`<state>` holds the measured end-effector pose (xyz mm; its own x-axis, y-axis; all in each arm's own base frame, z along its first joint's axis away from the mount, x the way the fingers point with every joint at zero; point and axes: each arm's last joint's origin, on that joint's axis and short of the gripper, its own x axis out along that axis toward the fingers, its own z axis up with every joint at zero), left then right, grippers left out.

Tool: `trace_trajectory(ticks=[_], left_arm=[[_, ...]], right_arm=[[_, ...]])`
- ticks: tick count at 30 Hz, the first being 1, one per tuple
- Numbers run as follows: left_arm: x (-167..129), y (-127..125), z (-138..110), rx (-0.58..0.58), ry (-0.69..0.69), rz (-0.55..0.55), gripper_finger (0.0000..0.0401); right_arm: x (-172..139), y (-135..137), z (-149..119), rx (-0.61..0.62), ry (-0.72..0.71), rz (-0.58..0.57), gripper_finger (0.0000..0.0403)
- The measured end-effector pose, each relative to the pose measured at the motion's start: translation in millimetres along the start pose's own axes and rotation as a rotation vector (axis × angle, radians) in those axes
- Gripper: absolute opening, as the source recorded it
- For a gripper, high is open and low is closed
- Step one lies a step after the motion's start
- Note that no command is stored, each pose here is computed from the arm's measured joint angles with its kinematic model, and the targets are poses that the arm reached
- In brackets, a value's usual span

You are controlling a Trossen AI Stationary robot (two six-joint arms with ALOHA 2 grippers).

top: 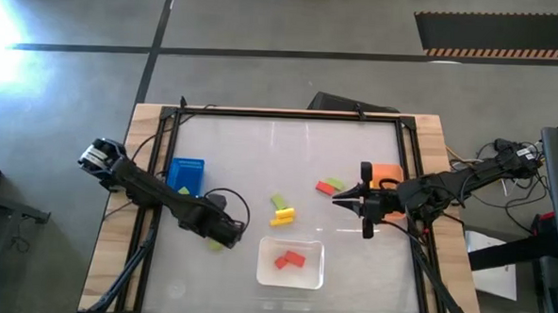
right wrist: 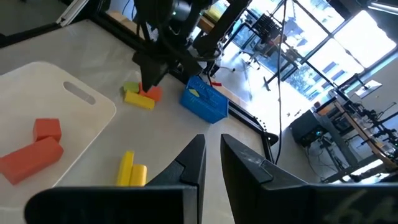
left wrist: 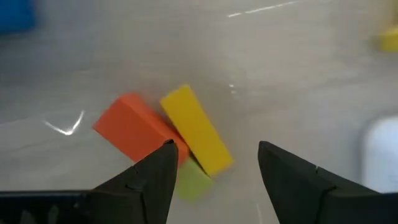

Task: Sort & place blocks by color
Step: Put the orange block into the white bin

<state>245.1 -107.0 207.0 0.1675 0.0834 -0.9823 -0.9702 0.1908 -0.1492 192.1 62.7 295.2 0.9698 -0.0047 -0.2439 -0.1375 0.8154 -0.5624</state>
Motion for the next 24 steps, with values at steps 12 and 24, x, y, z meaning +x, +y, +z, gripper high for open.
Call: trace_trajectory(ticks=[12,24], left_arm=[[20.1,22.3,1.3,-0.076,-0.015,0.115,0.0205],[22.2,28.5,-7.8,-0.098,-0.003,0.136,0.0205]], right_arm=[[-5.3,-2.2,-0.4,-0.001,0.001,-0.004,0.0038],[-5.7,-2.4,-0.3,-0.001,0.000,-0.005,0.0038]])
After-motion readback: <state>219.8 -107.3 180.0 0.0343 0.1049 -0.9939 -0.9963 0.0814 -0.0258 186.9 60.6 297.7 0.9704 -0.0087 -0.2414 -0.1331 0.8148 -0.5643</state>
